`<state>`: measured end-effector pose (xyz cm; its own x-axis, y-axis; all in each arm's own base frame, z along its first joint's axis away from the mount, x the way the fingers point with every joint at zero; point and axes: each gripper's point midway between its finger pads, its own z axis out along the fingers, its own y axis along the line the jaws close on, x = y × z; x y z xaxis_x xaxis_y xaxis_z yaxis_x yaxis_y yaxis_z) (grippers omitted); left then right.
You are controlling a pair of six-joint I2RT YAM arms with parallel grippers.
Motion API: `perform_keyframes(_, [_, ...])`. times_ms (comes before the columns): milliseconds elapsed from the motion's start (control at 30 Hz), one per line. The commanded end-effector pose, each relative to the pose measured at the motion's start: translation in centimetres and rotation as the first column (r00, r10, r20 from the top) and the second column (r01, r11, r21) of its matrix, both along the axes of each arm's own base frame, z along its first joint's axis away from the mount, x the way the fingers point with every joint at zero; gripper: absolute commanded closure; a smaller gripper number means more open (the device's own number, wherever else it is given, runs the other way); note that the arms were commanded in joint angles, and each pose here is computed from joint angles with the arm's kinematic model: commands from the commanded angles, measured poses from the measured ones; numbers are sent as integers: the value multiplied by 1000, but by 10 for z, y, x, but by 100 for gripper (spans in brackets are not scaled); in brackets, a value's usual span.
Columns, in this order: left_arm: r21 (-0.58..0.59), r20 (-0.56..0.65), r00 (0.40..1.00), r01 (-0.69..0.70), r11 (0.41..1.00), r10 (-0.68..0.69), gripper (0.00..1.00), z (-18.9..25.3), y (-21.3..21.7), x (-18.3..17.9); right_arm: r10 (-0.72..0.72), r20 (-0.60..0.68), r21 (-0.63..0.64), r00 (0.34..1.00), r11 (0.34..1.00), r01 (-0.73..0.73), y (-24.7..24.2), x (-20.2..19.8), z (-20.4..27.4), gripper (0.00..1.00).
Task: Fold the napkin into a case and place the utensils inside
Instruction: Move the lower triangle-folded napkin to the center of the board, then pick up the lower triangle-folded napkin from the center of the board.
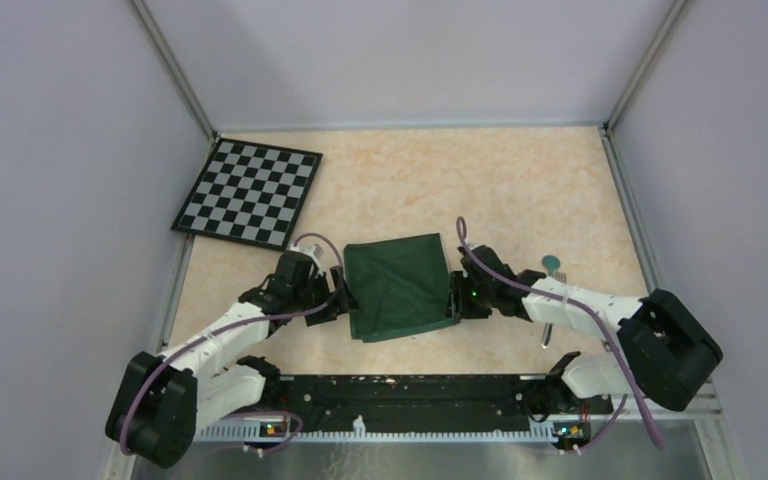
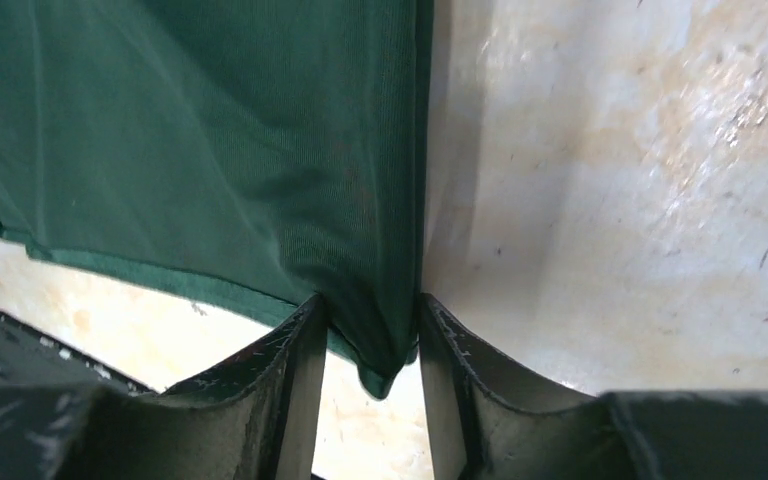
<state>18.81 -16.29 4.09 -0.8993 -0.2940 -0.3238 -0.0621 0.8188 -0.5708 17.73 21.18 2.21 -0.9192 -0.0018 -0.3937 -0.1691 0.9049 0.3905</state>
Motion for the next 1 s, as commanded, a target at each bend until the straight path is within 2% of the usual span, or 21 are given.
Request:
perform_keyframes(0, [-38,52,999,0,999,2,20,-1,-17,10,-18,27,-173,999,985,22,-21,18,-13,64])
perform_keyframes(100, [-41,31,999,18,999,-17,22,-11,-33,0,-47,48,-277,998,959,58,-41,24,-17,66])
perform_keyframes(200, [-134,23,998,64,989,-61,24,-11,-63,-12,-97,68,-356,993,927,114,-67,35,-17,65])
perform_keyframes(267, [-149,9,994,105,983,-105,24,-9,-80,-19,-107,80,-360,991,924,129,-75,41,-12,63])
perform_keyframes(433, [-57,73,992,111,992,-106,18,18,-72,-11,-62,184,-324,981,938,120,-71,59,27,47])
perform_keyframes(533, [-24,176,984,46,999,-41,11,49,-54,-2,-32,255,-327,967,938,117,-71,68,60,31])
perform_keyframes(600, [23,239,971,-30,999,23,6,63,-34,7,-5,286,-343,958,933,107,-66,70,78,25])
perform_keyframes(700, [93,313,945,-125,988,90,1,89,-3,18,102,284,-331,953,943,-3,-27,58,94,24])
perform_keyframes(800, [134,394,903,-240,962,171,1,123,28,31,212,222,-223,952,961,-162,36,31,88,24])
perform_keyframes(867, [123,438,866,-323,938,240,1,145,46,38,270,155,-142,950,958,-249,76,10,78,24])
perform_keyframes(967, [73,499,788,-453,888,361,1,176,70,41,331,116,-142,937,939,-314,120,-14,63,24])
